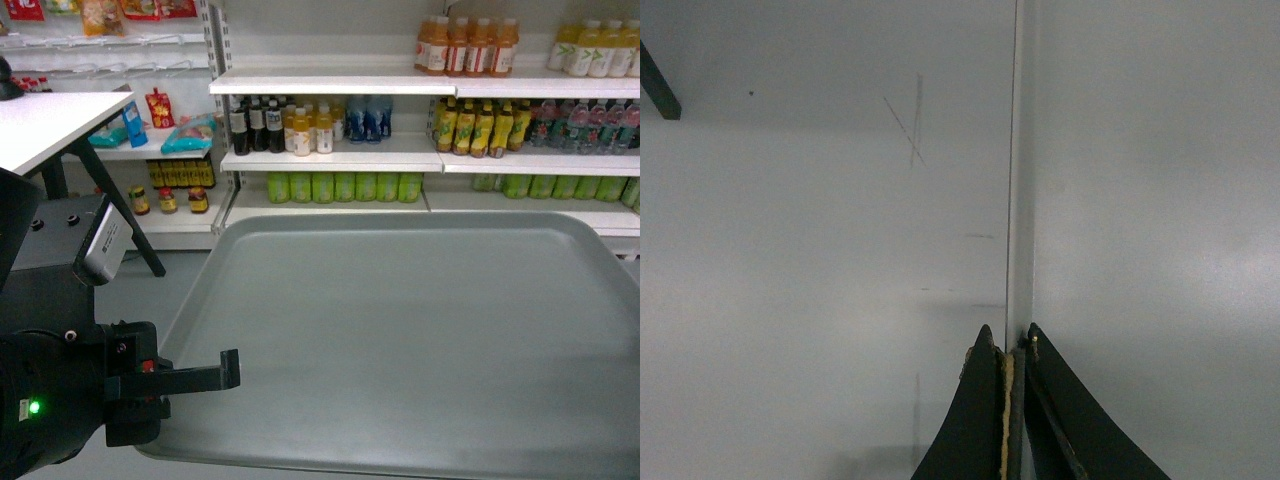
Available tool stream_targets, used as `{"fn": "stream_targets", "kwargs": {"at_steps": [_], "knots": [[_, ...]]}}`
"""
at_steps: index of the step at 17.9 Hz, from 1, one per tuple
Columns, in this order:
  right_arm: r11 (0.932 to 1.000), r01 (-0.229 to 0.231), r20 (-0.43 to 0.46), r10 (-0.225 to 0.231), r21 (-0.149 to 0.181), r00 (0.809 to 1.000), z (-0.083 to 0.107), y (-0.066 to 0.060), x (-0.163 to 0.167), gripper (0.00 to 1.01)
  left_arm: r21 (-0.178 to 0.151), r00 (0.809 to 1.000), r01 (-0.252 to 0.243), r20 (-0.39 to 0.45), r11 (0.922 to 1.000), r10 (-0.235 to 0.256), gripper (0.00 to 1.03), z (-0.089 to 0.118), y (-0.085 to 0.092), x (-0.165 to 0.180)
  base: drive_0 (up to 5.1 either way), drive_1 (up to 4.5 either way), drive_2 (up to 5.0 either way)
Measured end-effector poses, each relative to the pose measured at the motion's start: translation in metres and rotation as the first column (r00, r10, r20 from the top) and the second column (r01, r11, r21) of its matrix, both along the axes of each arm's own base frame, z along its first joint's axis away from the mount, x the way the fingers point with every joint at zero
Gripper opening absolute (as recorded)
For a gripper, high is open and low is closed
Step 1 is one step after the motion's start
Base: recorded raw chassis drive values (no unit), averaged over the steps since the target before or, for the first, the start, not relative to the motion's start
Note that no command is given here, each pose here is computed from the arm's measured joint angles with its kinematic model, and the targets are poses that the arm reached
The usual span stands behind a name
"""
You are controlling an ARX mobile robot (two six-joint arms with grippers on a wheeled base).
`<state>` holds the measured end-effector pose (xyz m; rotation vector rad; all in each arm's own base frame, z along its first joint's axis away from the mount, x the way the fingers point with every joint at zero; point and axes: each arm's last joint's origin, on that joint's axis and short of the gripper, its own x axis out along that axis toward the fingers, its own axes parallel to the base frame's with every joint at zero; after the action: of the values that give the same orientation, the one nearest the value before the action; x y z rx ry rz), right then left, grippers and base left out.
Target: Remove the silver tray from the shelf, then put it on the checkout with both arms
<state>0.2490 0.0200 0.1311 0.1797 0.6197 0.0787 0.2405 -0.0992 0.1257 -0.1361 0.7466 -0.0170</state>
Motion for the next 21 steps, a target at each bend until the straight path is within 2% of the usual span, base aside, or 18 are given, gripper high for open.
{"fn": "stream_targets", "kwargs": {"at_steps": [21], "knots": [[1.0000,0.000,0.002,0.000,0.000,1.000,0.0002,0.0000,0.0001,0.02,-0.004,1.000,-0.002,0.004,1.0000,0.002,0.03,0.0002,-0.0007,0.0004,0.0,0.00,0.0]]}}
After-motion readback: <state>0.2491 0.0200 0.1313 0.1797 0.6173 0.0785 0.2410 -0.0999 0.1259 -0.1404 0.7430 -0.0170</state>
